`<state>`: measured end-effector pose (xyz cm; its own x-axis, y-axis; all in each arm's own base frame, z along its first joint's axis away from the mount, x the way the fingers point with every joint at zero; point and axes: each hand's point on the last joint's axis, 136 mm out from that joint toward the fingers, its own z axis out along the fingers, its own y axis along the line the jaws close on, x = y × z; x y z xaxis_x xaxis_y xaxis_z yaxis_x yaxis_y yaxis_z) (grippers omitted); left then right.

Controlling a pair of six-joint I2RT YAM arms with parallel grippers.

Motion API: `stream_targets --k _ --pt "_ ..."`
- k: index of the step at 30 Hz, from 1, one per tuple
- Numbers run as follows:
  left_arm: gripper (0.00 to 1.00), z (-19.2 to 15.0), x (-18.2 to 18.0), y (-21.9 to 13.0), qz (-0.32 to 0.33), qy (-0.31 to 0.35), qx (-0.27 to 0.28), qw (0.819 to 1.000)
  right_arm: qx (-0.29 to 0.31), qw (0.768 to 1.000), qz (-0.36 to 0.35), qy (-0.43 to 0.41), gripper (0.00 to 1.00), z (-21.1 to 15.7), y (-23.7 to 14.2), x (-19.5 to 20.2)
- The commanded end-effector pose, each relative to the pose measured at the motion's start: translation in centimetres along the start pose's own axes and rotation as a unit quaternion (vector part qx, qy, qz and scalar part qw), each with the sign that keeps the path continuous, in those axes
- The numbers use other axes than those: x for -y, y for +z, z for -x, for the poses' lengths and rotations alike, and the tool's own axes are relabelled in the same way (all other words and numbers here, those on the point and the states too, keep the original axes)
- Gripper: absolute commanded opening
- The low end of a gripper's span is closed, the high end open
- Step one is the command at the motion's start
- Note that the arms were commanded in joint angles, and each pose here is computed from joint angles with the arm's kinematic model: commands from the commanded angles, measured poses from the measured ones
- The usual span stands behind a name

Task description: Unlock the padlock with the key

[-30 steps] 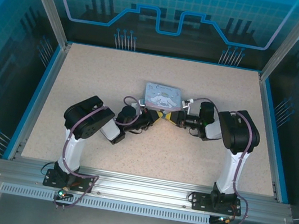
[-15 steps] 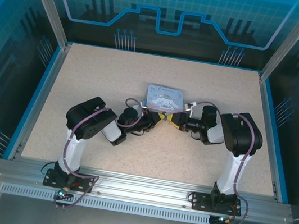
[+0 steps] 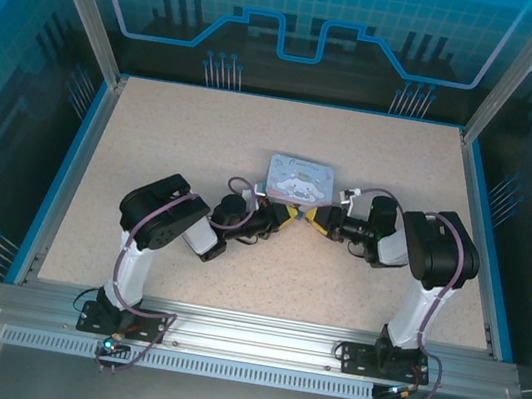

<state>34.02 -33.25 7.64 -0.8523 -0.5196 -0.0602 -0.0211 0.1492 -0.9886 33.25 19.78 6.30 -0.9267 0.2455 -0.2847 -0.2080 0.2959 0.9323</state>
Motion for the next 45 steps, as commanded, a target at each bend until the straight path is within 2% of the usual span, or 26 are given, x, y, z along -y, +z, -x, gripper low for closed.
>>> stream_targets --k 1,8,16,20,24,36,45 --pt "0.00 -3.4 0.6 0.0 -0.016 0.000 -0.074 0.997 0.053 0.996 0.006 -0.068 0.47 3.0 -0.9 -1.5" --pt "0.00 -3.4 0.7 0.0 -0.015 0.000 -0.075 0.997 0.049 0.996 0.012 -0.068 0.30 2.9 -0.9 -1.8" --pt "0.00 -3.4 0.3 0.0 -0.009 0.001 -0.075 0.997 0.050 0.996 0.020 -0.068 0.21 2.6 -0.8 -2.2" --pt "0.00 -3.4 0.2 0.1 -0.007 0.000 -0.076 0.997 0.047 0.996 0.026 -0.070 0.09 2.6 -0.5 -2.7" --pt "0.00 -3.5 0.2 0.2 -0.008 -0.001 -0.077 0.997 0.041 0.996 0.030 -0.074 0.01 2.5 0.1 -3.2" --pt "0.00 -3.9 0.3 0.1 -0.011 -0.003 -0.086 0.996 0.053 0.995 0.030 -0.082 0.00 3.0 1.8 -4.4" --pt "0.00 -4.4 0.2 -0.2 -0.011 -0.006 -0.092 0.996 0.077 0.992 0.025 -0.092 0.00 5.7 2.4 -4.1"
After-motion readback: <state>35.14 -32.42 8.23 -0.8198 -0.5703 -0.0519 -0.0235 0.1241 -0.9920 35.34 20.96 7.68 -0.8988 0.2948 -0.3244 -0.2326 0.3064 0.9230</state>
